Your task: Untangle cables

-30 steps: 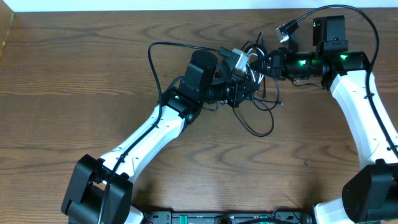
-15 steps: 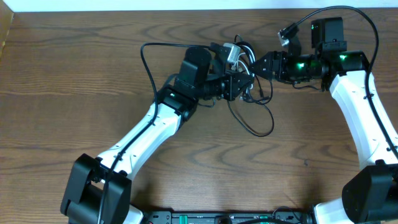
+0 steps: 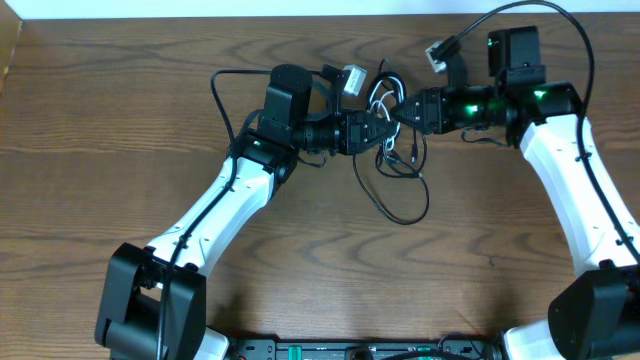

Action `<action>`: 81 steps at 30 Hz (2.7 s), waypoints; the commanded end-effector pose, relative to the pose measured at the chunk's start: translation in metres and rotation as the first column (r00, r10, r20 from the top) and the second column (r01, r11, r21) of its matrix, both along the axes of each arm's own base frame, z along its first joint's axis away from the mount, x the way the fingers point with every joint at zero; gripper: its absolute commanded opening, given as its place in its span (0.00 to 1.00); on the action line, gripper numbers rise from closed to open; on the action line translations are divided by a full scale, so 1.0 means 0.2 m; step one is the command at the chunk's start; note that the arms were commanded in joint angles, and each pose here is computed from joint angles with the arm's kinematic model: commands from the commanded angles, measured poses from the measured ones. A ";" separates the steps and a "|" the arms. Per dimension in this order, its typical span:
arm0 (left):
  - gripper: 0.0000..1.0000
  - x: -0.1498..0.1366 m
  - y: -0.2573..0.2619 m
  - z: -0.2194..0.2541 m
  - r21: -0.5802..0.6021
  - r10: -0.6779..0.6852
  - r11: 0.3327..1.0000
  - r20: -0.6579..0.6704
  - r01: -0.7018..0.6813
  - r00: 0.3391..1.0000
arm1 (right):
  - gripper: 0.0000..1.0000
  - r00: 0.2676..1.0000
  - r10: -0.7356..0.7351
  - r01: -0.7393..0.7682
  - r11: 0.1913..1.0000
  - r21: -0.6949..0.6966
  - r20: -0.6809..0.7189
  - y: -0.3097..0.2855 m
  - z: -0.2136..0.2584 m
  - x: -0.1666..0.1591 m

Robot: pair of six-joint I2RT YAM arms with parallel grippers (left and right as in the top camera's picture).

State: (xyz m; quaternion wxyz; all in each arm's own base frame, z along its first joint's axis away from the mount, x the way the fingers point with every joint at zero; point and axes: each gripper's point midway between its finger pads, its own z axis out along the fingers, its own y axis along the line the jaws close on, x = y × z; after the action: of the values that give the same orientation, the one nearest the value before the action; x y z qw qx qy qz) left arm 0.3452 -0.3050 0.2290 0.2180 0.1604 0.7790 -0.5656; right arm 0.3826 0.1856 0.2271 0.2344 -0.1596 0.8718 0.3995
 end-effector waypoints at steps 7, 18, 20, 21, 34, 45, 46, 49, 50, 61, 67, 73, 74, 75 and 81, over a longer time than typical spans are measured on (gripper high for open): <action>0.07 0.03 0.02 0.09 -0.067 -0.012 0.998 0.021 0.014 1.000 | 0.01 0.985 -0.161 0.155 0.984 -0.087 -0.062 -0.06 -0.04 0.05; 0.07 0.17 0.19 0.10 -0.074 0.086 0.994 0.019 -0.084 0.996 | 0.22 0.956 -0.275 0.257 0.954 -0.157 -0.101 -0.19 -0.10 0.07; 0.08 0.17 0.19 0.10 -0.074 0.087 0.994 0.017 -0.085 0.996 | 0.29 0.958 -0.268 0.252 0.956 -0.154 -0.099 -0.17 -0.09 0.07; 0.07 0.17 0.19 0.10 -0.074 0.087 0.994 0.017 -0.085 0.996 | 0.31 0.959 -0.266 0.250 0.956 -0.155 -0.098 -0.17 -0.10 0.07; 0.08 0.17 0.19 0.10 -0.076 0.087 0.993 0.017 -0.085 0.996 | 0.56 0.999 -0.039 0.039 0.999 0.028 -0.001 0.01 0.06 0.03; 0.07 0.16 0.19 0.10 -0.086 0.096 0.991 -0.039 -0.099 0.995 | 0.51 0.987 -0.141 0.136 0.988 -0.073 -0.072 0.08 -0.10 0.09; 0.07 0.17 0.19 0.10 -0.086 0.097 0.991 -0.042 -0.101 0.994 | 0.50 0.988 -0.135 0.129 0.989 -0.074 -0.078 0.10 -0.12 0.09; 0.07 0.17 0.19 0.10 -0.087 0.098 0.991 -0.043 -0.101 0.994 | 0.47 0.986 -0.129 0.122 0.990 -0.075 -0.107 0.16 -0.18 0.10; 0.07 0.17 0.19 0.10 -0.088 0.098 0.991 -0.043 -0.101 0.994 | 0.46 0.983 -0.142 0.133 0.988 -0.082 -0.119 0.16 -0.20 0.11; 0.07 0.22 0.29 0.21 -0.125 0.132 0.984 0.029 -0.127 0.991 | 0.01 0.869 -0.481 0.431 0.849 -0.306 -0.113 -0.25 -0.40 0.28; 0.07 0.33 0.67 0.43 -0.157 0.339 0.935 0.140 -0.317 0.930 | 0.01 0.774 -0.617 0.524 0.750 -0.405 -0.142 -0.70 -0.47 0.26; 0.07 0.32 1.06 0.61 -0.177 0.518 0.854 0.187 -0.490 0.835 | 0.01 0.728 -0.668 0.558 0.707 -0.435 -0.152 -0.97 -0.49 0.22; 0.07 0.32 1.09 0.62 -0.177 0.535 0.844 0.187 -0.507 0.824 | 0.01 0.725 -0.672 0.560 0.704 -0.436 -0.154 -1.00 -0.49 0.21; 0.07 0.31 1.14 0.63 -0.176 0.552 0.832 0.186 -0.525 0.813 | 0.01 0.731 -0.664 0.556 0.712 -0.429 -0.156 -1.01 -0.49 0.21; 0.07 0.26 1.18 0.62 -0.139 0.561 0.828 0.193 -0.544 0.805 | 0.01 0.922 -0.352 0.325 0.930 -0.168 -0.163 -0.72 -0.36 0.19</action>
State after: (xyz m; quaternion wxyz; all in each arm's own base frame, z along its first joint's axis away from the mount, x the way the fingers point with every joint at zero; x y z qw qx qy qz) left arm 0.4000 -0.0649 0.3511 0.4589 -0.0425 0.7363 -0.4955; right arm 0.4253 -0.0060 0.1388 0.1953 0.1254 0.9507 0.2058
